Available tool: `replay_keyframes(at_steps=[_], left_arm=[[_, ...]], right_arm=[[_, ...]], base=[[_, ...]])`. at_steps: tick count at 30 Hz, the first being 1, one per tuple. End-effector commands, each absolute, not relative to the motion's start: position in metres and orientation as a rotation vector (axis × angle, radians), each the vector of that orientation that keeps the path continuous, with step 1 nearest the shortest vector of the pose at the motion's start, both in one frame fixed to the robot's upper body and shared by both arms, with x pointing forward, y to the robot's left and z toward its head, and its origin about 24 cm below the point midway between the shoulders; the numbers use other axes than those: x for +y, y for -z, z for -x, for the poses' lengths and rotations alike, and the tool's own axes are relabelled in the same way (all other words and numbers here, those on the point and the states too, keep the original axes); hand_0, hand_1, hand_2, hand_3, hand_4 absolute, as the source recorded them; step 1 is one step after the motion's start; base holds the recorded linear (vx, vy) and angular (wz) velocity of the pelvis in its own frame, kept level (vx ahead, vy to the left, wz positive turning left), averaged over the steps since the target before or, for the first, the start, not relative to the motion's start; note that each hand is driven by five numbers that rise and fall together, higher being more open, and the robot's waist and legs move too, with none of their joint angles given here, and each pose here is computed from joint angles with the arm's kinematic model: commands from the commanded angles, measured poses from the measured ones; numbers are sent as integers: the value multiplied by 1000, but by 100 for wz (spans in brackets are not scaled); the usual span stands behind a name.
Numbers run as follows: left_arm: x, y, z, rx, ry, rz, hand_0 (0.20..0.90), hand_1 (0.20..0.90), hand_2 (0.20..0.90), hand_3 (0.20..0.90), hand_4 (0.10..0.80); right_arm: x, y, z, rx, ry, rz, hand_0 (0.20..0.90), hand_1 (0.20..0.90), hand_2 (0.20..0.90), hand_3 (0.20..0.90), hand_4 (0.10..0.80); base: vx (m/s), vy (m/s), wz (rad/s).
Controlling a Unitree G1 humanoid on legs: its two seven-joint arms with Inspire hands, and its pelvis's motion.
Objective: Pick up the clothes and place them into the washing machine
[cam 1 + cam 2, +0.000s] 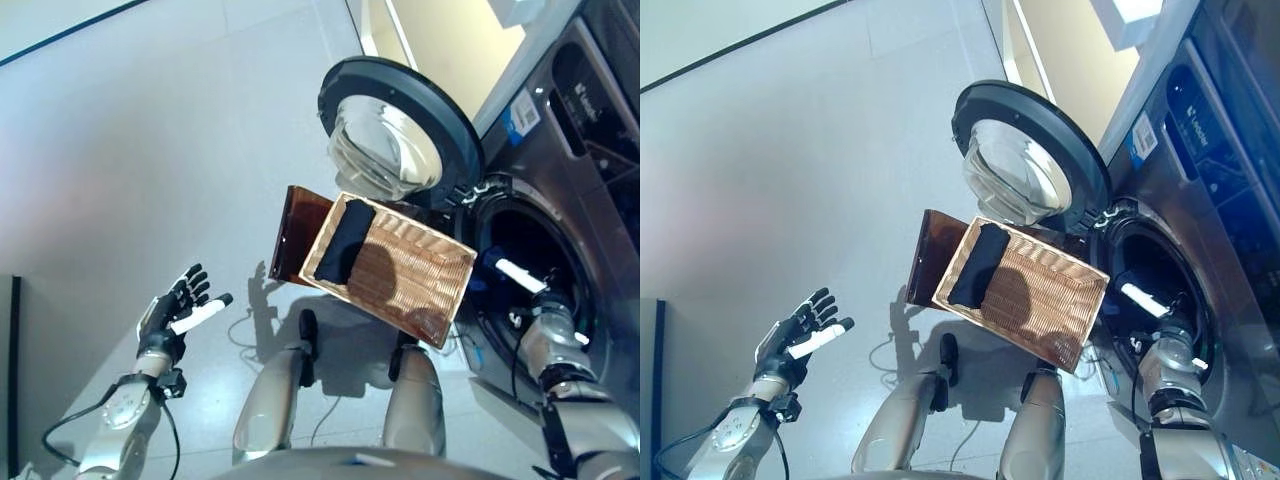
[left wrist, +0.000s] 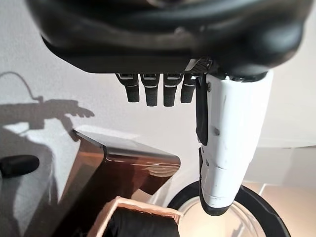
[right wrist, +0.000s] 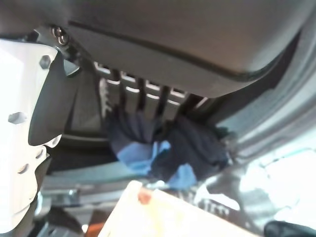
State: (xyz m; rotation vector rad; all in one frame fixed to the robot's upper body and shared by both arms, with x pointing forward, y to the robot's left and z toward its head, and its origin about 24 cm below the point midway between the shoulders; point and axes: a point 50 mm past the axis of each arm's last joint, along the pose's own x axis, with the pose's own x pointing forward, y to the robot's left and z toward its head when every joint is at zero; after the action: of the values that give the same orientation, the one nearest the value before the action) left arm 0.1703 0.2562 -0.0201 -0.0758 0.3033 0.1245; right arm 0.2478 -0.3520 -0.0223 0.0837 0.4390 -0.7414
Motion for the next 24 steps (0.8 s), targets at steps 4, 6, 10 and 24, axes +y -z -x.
replay_keyframes(at_steps=[4, 6, 10, 24], left_arm=[[280, 1, -171, 182, -232, 20, 900, 900, 900, 900, 800], [280, 3, -170, 187, -246, 27, 900, 900, 900, 900, 800], [280, 4, -170, 189, -262, 31, 900, 900, 900, 900, 800], [286, 10, -164, 229, -296, 17, 900, 900, 900, 900, 800]], right_arm=[[-330, 49, -231, 484, 696, -121, 900, 900, 900, 900, 800], [-319, 67, -219, 533, 712, -184, 900, 900, 900, 900, 800], [-299, 91, -200, 593, 765, -352, 900, 900, 900, 900, 800], [-284, 117, -169, 625, 1007, -667, 900, 900, 900, 900, 800]], base=[[90, -20, 1], [93, -17, -4], [57, -12, -4], [-8, 2, -1]])
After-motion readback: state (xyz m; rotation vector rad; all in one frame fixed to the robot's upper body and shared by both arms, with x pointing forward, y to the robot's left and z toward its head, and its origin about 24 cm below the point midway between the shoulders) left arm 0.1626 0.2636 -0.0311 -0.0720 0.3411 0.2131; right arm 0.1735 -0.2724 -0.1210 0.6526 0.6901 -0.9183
